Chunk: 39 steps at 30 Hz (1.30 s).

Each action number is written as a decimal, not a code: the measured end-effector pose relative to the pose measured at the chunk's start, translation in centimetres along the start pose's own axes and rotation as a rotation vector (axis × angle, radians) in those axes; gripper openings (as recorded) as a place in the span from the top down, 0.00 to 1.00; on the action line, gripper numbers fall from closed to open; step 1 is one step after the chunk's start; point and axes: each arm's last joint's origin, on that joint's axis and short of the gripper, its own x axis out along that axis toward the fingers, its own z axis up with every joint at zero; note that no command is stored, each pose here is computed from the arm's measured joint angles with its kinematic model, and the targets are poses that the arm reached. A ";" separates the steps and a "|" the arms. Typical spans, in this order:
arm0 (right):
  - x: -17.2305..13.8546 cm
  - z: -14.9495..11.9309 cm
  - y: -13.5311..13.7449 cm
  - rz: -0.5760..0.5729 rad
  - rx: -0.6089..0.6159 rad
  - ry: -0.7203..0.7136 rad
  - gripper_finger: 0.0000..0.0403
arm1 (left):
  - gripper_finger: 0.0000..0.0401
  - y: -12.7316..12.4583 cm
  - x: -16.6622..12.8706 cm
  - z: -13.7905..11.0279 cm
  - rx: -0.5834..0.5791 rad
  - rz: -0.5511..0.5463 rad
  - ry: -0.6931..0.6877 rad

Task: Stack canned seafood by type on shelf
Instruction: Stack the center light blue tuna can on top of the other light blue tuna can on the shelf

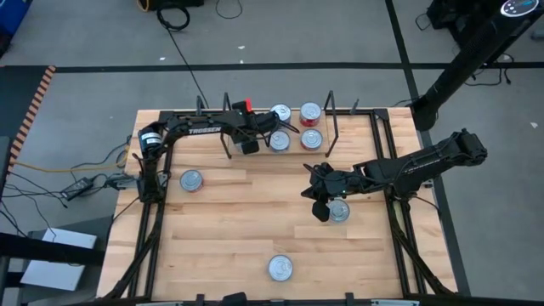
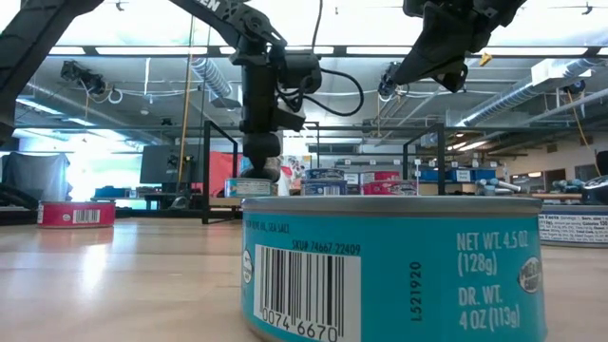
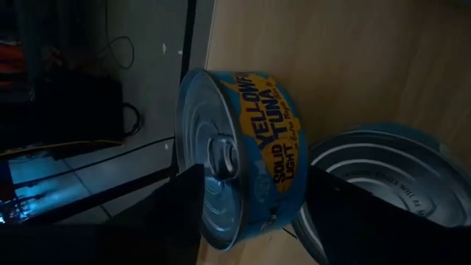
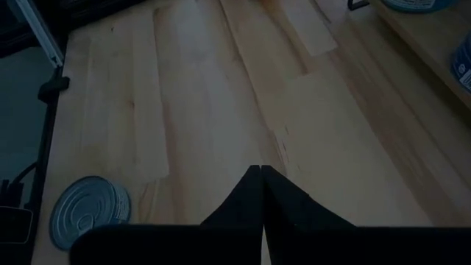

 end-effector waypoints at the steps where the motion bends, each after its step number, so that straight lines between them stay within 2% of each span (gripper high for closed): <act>1: 0.0 0.0 0.0 0.000 0.000 0.000 0.98 | 0.42 0.1 0.1 0.0 -0.001 0.002 0.003; 9: 0.0 0.0 0.0 0.001 0.000 0.000 0.98 | 0.42 0.9 0.7 -0.3 -0.019 0.013 0.028; 20: 0.0 0.0 0.0 0.001 0.000 0.001 0.98 | 0.44 0.9 0.7 -0.3 0.005 0.015 0.027; 24: 0.0 0.0 0.0 0.001 0.000 0.001 0.98 | 0.56 0.9 0.7 -0.3 0.016 0.016 0.027; 33: 0.0 0.0 0.0 0.001 -0.003 0.001 0.98 | 0.96 0.8 0.6 -0.4 0.042 0.017 0.035; 39: 0.0 0.0 0.0 0.001 -0.003 0.001 0.98 | 0.98 0.6 0.5 -0.3 0.045 0.016 0.032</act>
